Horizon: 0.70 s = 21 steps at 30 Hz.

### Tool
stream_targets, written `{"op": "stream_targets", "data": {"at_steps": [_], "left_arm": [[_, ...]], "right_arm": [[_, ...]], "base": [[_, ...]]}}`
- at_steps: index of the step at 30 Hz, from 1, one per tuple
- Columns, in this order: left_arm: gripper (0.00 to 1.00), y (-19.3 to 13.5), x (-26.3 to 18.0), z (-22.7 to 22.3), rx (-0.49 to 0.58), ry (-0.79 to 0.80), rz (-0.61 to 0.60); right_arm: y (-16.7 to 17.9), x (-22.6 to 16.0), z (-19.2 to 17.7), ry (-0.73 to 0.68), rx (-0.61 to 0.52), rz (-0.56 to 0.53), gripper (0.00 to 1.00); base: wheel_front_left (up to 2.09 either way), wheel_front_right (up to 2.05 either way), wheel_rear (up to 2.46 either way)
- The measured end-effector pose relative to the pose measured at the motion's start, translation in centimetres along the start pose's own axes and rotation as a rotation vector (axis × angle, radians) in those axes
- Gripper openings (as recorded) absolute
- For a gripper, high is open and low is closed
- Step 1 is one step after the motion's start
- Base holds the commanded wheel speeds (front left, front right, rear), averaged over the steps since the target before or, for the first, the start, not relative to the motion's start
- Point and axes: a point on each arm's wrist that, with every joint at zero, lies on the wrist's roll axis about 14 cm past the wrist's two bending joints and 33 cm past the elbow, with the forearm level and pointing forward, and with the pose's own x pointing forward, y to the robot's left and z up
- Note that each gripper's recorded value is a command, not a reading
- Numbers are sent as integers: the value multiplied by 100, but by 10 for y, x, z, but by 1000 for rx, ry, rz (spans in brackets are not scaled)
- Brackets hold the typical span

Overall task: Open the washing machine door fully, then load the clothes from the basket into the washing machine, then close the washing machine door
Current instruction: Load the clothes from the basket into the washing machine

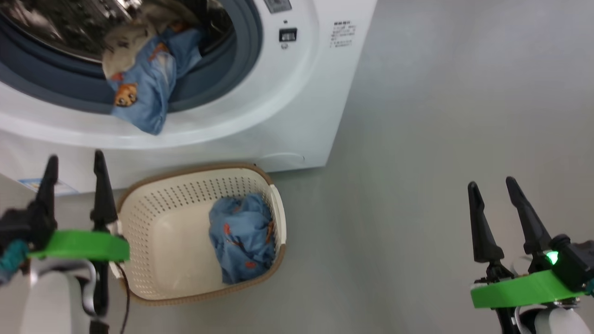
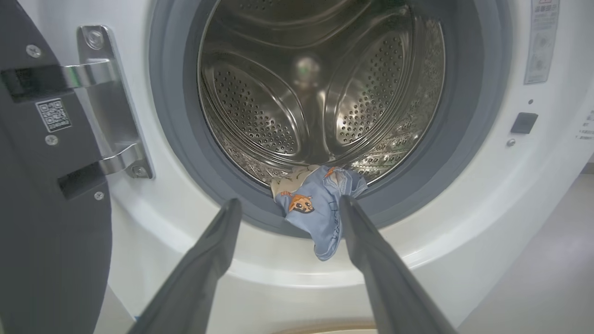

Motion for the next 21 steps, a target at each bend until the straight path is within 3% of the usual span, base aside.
{"op": "stream_targets", "data": {"at_steps": [9,21], "left_arm": [[100,-4,58,-44,10,115,-31],[100,-19,101,-90,-26,229,-59]], "right_arm": [[-1,20,-19,41,0,-12,100],[-20,25,-27,67,-22,-71,100]], "base": [[0,0,0],[0,0,0]]}}
